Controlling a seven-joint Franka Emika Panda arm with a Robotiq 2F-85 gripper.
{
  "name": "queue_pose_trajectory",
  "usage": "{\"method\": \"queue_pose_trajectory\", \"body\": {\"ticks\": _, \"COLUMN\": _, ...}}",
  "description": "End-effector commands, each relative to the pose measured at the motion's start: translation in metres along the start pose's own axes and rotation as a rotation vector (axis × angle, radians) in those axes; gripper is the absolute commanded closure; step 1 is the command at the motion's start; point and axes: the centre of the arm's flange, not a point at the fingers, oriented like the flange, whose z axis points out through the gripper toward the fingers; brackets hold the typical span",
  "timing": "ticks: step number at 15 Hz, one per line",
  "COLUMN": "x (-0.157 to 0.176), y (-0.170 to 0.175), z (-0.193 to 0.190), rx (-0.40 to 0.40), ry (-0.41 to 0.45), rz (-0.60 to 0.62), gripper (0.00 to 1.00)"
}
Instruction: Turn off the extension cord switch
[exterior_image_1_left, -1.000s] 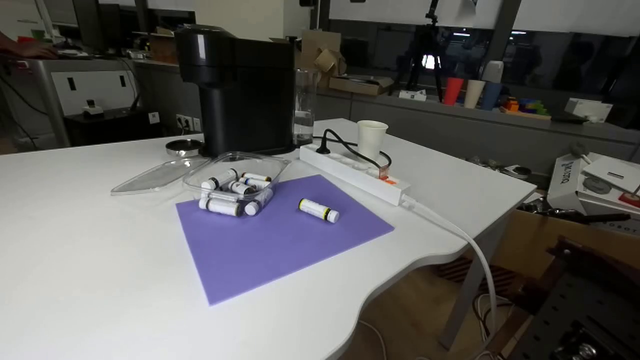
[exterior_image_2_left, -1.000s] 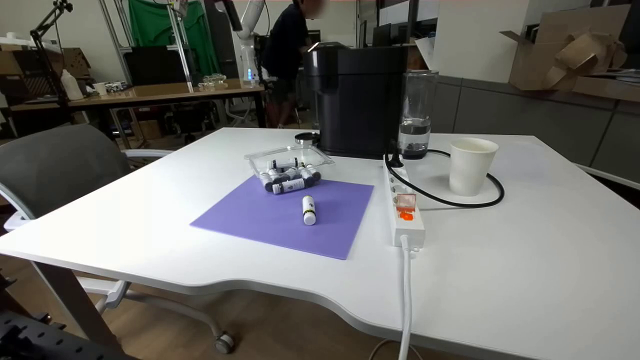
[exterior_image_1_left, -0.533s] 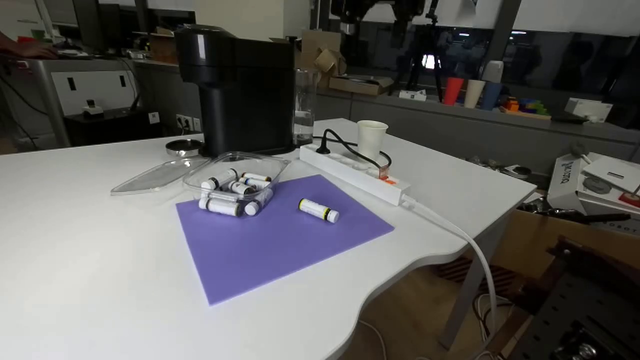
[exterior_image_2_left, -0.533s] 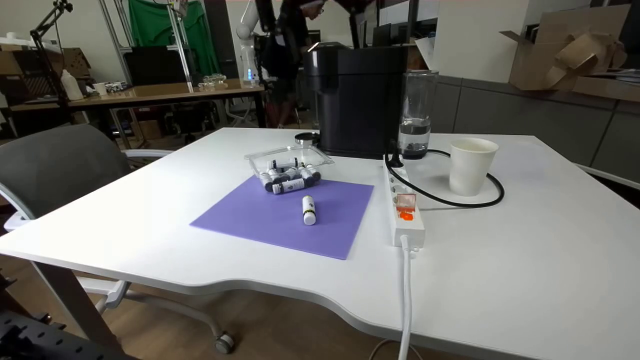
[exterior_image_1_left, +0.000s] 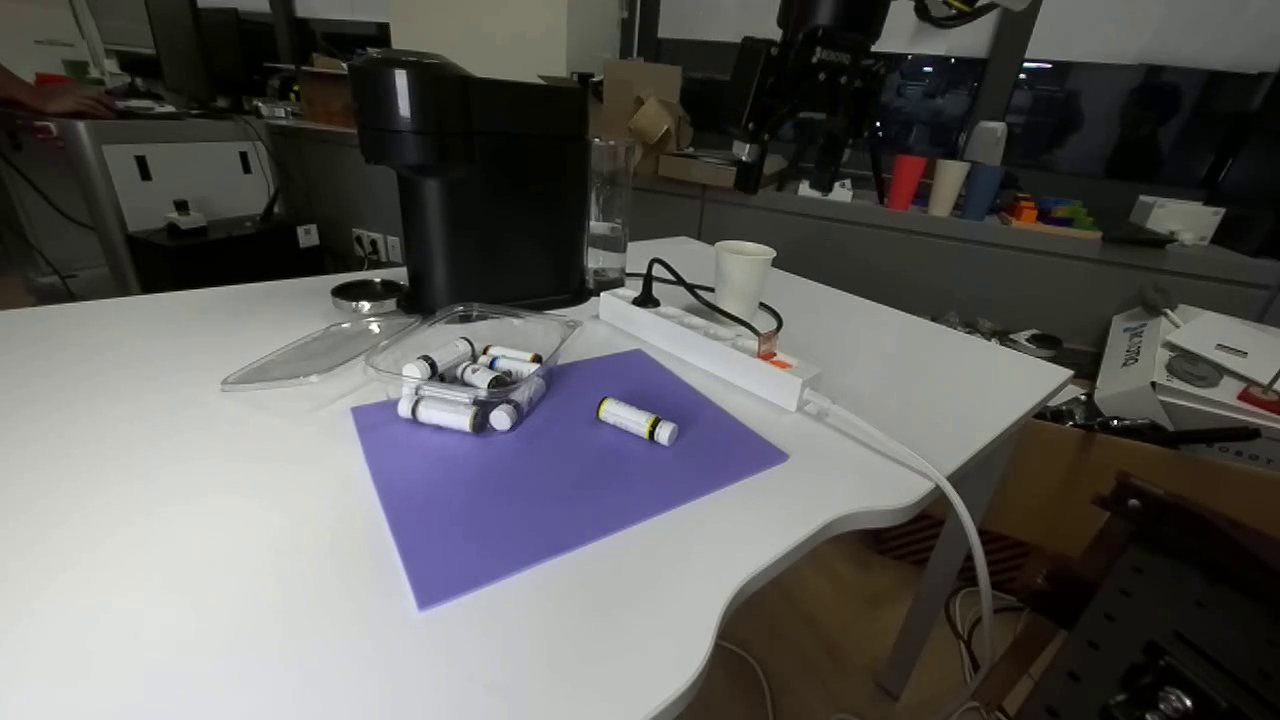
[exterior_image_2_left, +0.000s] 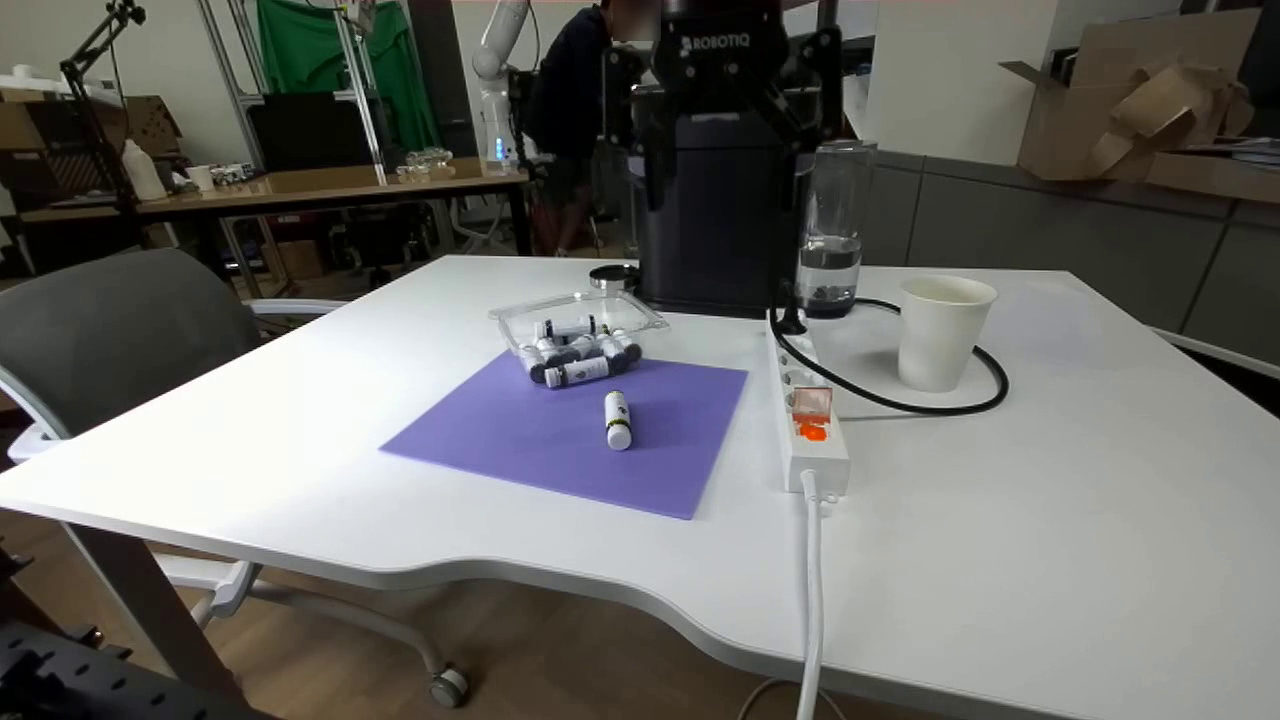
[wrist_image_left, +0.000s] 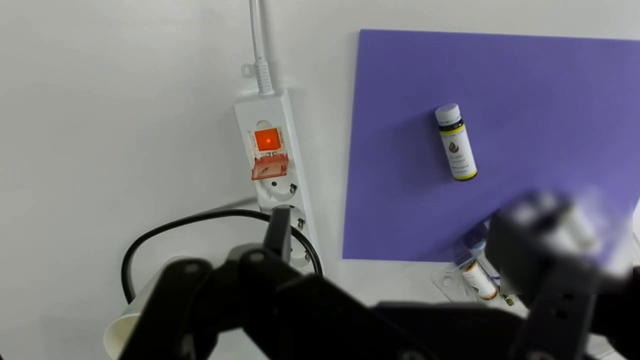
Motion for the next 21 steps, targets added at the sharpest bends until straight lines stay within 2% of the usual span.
{"method": "queue_pose_trajectory", "body": {"ticks": 1, "x": 0.003, "y": 0.007, "z": 0.005, "rx": 0.004, "ry": -0.01, "rz": 0.003, "gripper": 0.0}}
{"method": "queue_pose_trajectory", "body": {"ticks": 6, "x": 0.011, "y": 0.018, "z": 0.009, "rx": 0.006, "ry": -0.024, "rz": 0.011, "gripper": 0.0}}
{"method": "queue_pose_trajectory", "body": {"ticks": 11, "x": 0.028, "y": 0.04, "z": 0.038, "rx": -0.012, "ry": -0.086, "rz": 0.022, "gripper": 0.0}}
{"method": "queue_pose_trajectory", "body": {"ticks": 12, "x": 0.03, "y": 0.044, "z": 0.047, "rx": -0.022, "ry": -0.092, "rz": 0.017, "gripper": 0.25}}
{"method": "queue_pose_trajectory", "body": {"ticks": 13, "x": 0.031, "y": 0.047, "z": 0.056, "rx": -0.028, "ry": -0.102, "rz": 0.004, "gripper": 0.27}}
{"method": "queue_pose_trajectory", "body": {"ticks": 18, "x": 0.043, "y": 0.062, "z": 0.093, "rx": -0.073, "ry": -0.103, "rz": -0.051, "gripper": 0.63}}
{"method": "queue_pose_trajectory", "body": {"ticks": 21, "x": 0.05, "y": 0.066, "z": 0.11, "rx": -0.098, "ry": -0.11, "rz": -0.124, "gripper": 0.83}}
